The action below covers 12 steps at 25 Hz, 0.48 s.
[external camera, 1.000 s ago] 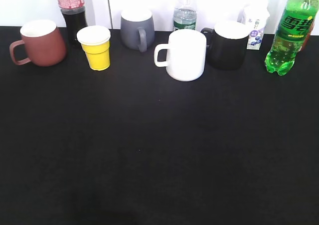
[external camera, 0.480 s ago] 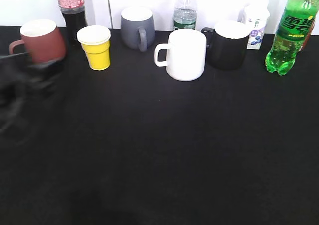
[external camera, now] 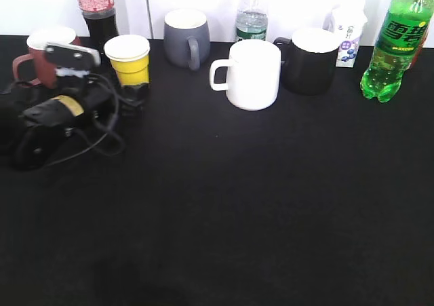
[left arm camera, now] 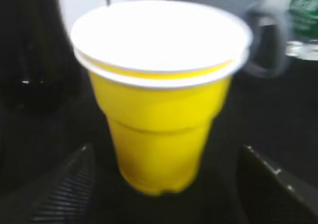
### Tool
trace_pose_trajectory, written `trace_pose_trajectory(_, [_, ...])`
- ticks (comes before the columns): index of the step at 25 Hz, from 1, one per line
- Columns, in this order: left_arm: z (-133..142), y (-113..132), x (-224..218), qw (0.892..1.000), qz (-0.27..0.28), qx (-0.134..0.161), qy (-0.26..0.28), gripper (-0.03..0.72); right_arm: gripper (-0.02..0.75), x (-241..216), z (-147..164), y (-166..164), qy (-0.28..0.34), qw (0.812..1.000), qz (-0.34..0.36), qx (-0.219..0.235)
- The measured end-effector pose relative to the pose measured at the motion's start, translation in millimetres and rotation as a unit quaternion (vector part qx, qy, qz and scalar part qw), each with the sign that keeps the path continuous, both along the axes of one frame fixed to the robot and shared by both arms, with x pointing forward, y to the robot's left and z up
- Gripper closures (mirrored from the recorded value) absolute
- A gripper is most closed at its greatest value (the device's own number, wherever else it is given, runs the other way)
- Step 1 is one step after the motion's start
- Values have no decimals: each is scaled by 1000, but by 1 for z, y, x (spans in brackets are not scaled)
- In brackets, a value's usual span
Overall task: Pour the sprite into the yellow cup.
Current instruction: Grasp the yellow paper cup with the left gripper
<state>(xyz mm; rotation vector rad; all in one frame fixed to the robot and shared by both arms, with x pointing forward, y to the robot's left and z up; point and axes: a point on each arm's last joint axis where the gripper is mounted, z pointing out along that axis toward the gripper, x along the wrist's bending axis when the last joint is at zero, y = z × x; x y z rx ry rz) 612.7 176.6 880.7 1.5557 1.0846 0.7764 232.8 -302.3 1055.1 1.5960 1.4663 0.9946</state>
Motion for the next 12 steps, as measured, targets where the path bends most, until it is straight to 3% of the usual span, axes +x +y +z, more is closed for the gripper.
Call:
trace_pose_trajectory(9, [-13, -17, 55, 1000, 2, -5, -27, 13, 152, 0, 0, 0, 0, 1000, 0, 0])
trace_pose_trajectory(12, [-15, -19, 57, 997, -7, -23, -71, 135, 152, 0, 0, 0, 0, 1000, 0, 0])
